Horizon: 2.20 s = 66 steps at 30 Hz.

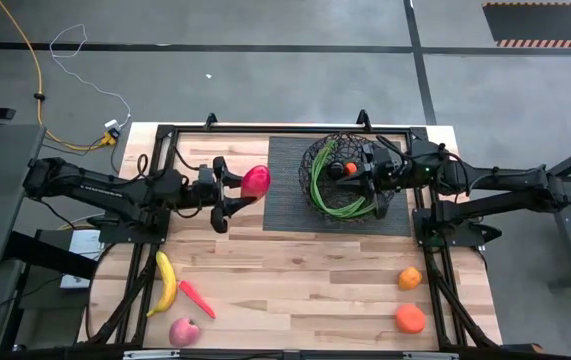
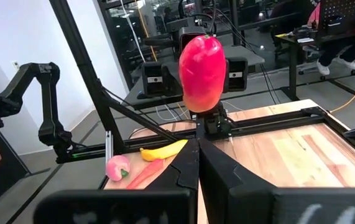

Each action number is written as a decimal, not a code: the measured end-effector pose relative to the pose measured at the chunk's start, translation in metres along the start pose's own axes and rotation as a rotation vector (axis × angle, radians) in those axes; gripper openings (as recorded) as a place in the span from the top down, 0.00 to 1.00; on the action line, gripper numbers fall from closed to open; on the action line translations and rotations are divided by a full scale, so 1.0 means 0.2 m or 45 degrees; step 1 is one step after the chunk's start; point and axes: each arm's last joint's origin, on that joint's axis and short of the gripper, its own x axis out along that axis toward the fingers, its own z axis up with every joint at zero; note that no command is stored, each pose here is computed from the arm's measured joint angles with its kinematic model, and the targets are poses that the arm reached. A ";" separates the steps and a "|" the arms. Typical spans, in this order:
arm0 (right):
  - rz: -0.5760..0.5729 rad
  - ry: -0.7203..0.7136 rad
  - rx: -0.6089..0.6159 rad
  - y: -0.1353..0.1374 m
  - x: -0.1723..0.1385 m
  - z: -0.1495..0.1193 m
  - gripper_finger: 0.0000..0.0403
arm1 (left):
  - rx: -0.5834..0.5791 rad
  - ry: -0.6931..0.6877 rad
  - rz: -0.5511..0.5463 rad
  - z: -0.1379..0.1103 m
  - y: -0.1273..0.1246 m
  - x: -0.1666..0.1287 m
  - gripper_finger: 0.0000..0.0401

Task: Build produce basket
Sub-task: Put the mango into the wire basket

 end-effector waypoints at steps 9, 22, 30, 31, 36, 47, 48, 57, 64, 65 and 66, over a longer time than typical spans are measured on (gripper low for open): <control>-0.079 -0.026 -0.001 -0.02 0.05 -0.01 1.00 | 0.006 0.003 0.031 0.00 0.00 0.00 0.48; -0.174 0.038 0.101 -0.06 0.26 0.00 0.46 | 0.005 0.019 0.028 -0.01 0.00 0.00 0.48; -0.175 0.096 0.080 -0.09 0.46 0.03 0.07 | 0.012 0.054 0.020 -0.02 0.01 0.00 0.48; -0.170 0.099 0.070 -0.08 0.49 0.04 0.05 | 0.013 0.053 0.023 -0.02 0.01 0.00 0.48; -0.149 0.106 0.022 -0.08 0.62 0.07 0.01 | -0.001 0.052 0.016 -0.01 0.04 0.01 0.48; -0.162 0.082 -0.055 -0.11 0.83 0.11 0.01 | -0.021 0.037 -0.038 -0.01 0.08 0.03 0.48; -0.161 0.079 -0.052 -0.11 0.84 0.11 0.01 | -0.021 0.044 -0.046 -0.01 0.08 0.03 0.48; -0.124 0.068 -0.058 -0.10 0.89 0.13 0.01 | -0.023 0.059 -0.064 -0.01 0.07 0.09 0.48; -0.106 0.052 -0.056 -0.09 0.87 0.15 0.07 | 0.013 0.051 -0.058 0.01 0.07 0.09 0.48; -0.091 0.055 -0.055 -0.09 0.87 0.15 0.09 | 0.012 0.052 -0.058 0.01 0.07 0.09 0.48; -0.083 0.057 -0.052 -0.09 0.87 0.15 0.11 | 0.012 0.051 -0.058 0.01 0.07 0.09 0.48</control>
